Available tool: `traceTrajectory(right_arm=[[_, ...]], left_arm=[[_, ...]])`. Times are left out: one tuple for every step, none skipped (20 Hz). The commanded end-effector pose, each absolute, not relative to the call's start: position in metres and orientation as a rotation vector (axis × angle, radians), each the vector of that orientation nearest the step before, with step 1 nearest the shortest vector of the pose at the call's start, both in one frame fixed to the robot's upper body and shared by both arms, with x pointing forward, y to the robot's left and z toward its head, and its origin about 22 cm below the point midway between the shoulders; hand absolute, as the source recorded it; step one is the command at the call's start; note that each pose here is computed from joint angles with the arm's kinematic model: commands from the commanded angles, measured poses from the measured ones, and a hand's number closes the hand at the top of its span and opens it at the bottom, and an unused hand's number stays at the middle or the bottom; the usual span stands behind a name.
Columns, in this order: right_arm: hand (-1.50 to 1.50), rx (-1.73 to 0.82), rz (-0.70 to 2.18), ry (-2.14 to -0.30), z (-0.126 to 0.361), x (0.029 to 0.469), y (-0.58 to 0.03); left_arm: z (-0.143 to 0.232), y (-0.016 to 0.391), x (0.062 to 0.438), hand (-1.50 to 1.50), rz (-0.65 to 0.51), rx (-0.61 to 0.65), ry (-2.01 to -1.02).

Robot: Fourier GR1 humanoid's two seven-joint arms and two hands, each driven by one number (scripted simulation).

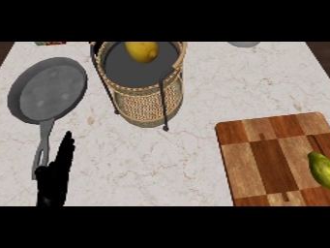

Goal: Pick the lemon from the cutting board and place it in the tiered basket

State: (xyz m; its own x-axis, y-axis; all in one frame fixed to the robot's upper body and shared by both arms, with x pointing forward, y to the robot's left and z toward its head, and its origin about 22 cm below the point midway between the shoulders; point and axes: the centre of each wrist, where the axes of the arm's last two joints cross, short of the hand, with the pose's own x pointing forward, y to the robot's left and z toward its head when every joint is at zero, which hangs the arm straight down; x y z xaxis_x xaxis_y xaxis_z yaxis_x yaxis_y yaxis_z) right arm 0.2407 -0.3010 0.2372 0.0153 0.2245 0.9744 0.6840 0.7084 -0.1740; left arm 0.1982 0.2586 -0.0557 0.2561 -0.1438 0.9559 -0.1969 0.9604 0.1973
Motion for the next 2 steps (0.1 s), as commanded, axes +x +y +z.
traceTrajectory(right_arm=[[-1.5,-0.741,-0.356,-1.553,0.241,0.187,-0.339],[-1.5,-0.737,-0.338,-1.583,0.243,0.172,-0.339]], left_arm=[[-0.06,0.27,0.194,0.0,0.033,0.288,-1.277],[-0.057,0.246,0.195,0.0,0.043,0.27,-1.289]])
